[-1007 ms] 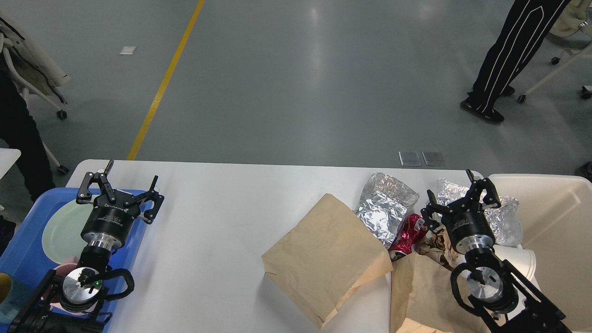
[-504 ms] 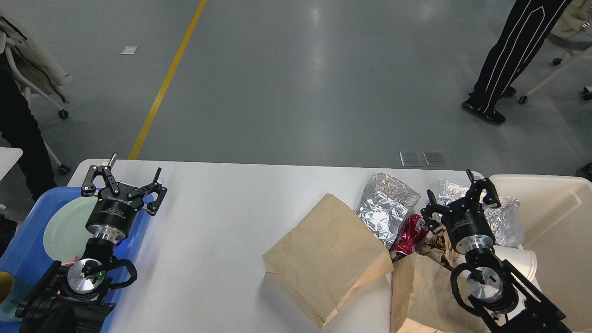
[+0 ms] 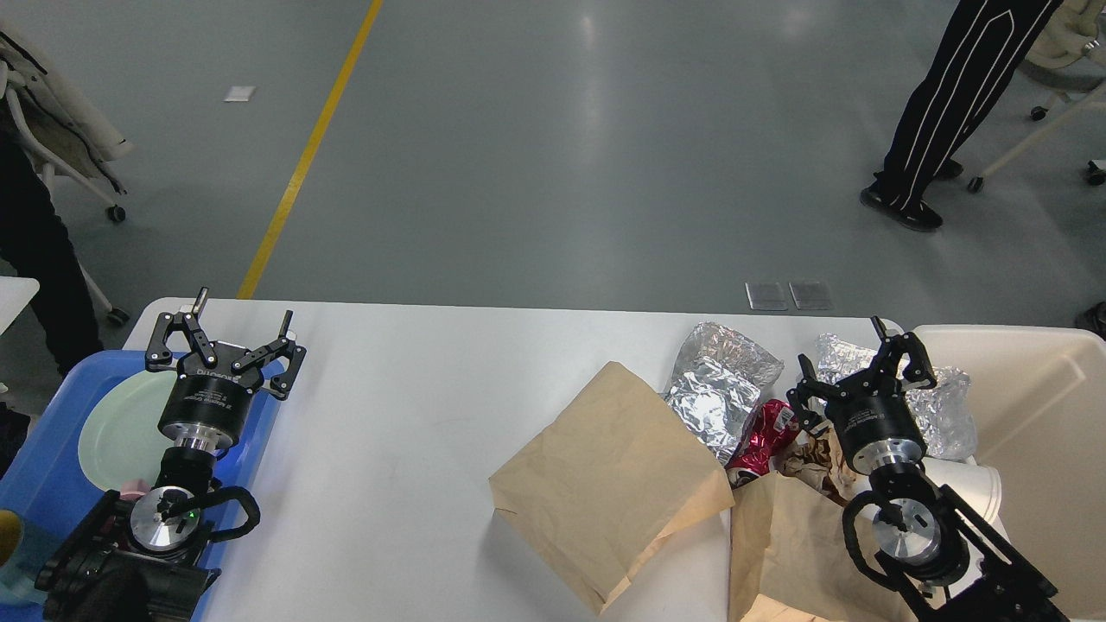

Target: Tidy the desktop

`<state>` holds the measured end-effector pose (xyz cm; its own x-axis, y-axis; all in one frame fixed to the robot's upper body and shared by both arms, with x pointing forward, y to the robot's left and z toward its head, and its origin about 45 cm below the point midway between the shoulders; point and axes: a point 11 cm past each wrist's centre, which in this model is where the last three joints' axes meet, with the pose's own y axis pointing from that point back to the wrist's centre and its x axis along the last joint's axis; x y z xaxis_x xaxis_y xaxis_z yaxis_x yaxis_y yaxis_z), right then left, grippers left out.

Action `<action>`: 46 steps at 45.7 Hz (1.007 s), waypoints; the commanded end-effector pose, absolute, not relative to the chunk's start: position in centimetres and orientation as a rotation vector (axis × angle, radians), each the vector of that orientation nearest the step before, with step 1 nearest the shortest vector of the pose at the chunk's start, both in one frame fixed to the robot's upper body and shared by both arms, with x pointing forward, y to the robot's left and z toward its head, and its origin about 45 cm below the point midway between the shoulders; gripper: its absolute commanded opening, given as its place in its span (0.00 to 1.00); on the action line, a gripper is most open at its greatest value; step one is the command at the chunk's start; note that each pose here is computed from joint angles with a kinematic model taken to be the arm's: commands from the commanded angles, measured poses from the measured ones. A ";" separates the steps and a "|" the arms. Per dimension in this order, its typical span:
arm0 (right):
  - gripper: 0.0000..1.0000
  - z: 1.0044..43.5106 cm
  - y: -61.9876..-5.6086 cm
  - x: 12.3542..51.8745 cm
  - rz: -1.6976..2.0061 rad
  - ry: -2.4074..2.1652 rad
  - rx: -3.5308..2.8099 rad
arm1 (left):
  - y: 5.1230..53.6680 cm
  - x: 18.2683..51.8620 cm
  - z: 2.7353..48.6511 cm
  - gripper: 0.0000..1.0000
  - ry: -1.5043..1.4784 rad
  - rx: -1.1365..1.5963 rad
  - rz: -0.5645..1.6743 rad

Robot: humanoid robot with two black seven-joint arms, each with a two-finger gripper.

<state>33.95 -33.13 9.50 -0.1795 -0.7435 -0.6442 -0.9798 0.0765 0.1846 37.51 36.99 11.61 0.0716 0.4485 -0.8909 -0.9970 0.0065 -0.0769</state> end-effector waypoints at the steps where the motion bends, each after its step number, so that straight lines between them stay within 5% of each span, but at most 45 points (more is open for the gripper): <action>1: 1.00 9.5 -33.1 34.0 0.841 1.979 -1.707 | 37.0 37.5 11.6 0.96 0.807 -0.913 1.347; 34: 1.00 9.5 -33.3 34.0 0.837 1.986 -1.714 | 37.0 37.5 11.6 0.96 0.807 -0.915 1.347; 46: 1.00 10.8 -35.9 37.4 0.788 2.049 -1.655 | 37.0 37.5 11.6 0.96 0.807 -0.915 1.347</action>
<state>36.15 -34.64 9.76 -0.2114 -0.7589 -0.6160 -0.9741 0.1121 0.1962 37.46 37.05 11.59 0.0709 0.4407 -0.8949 -0.9969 0.0015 -0.0782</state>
